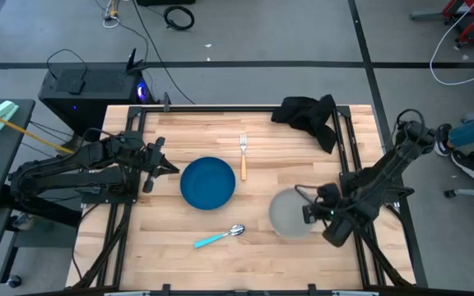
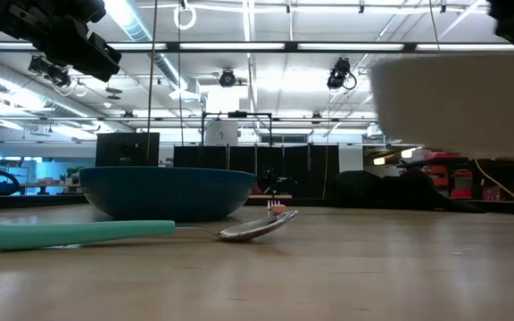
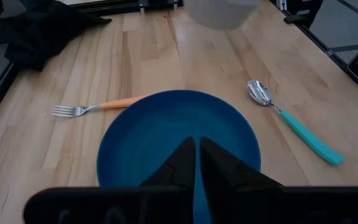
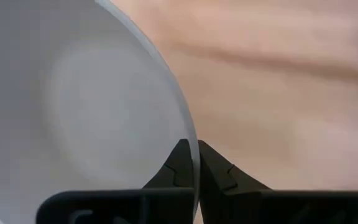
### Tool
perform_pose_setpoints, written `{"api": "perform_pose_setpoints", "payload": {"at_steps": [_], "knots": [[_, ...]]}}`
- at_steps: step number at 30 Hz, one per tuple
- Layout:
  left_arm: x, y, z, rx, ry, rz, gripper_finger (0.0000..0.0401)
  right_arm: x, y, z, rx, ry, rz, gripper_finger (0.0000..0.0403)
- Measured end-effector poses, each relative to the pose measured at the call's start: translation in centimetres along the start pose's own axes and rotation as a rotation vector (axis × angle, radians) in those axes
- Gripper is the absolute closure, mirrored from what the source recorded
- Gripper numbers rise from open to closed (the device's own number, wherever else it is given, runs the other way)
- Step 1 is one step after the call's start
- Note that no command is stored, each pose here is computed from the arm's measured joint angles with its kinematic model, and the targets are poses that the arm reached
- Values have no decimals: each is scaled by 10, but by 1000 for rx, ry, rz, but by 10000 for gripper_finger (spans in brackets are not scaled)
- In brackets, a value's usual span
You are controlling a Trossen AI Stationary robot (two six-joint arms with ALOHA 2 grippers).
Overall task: Set table place
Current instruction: Put the gray bowl on top of the blue bowl on the table
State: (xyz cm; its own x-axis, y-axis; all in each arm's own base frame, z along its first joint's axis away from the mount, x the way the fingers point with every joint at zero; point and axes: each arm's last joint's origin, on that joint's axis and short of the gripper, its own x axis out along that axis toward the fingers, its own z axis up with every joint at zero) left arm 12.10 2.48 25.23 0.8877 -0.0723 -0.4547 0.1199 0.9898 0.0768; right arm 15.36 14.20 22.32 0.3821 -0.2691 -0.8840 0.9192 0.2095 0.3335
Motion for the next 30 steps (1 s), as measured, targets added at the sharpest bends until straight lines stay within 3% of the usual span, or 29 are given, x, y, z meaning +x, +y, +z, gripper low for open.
{"api": "perform_pose_setpoints", "payload": {"at_steps": [12,20,24,30], "knots": [[0,0,0,0,0,0,376,-27,32,83,92,-430,422,400],[0,0,0,0,0,0,372,-54,71,142,61,-707,637,400],[0,0,0,0,0,-1,367,-57,79,169,77,-759,720,400],[0,0,0,0,-1,0,368,-43,94,198,43,-714,734,400]]}}
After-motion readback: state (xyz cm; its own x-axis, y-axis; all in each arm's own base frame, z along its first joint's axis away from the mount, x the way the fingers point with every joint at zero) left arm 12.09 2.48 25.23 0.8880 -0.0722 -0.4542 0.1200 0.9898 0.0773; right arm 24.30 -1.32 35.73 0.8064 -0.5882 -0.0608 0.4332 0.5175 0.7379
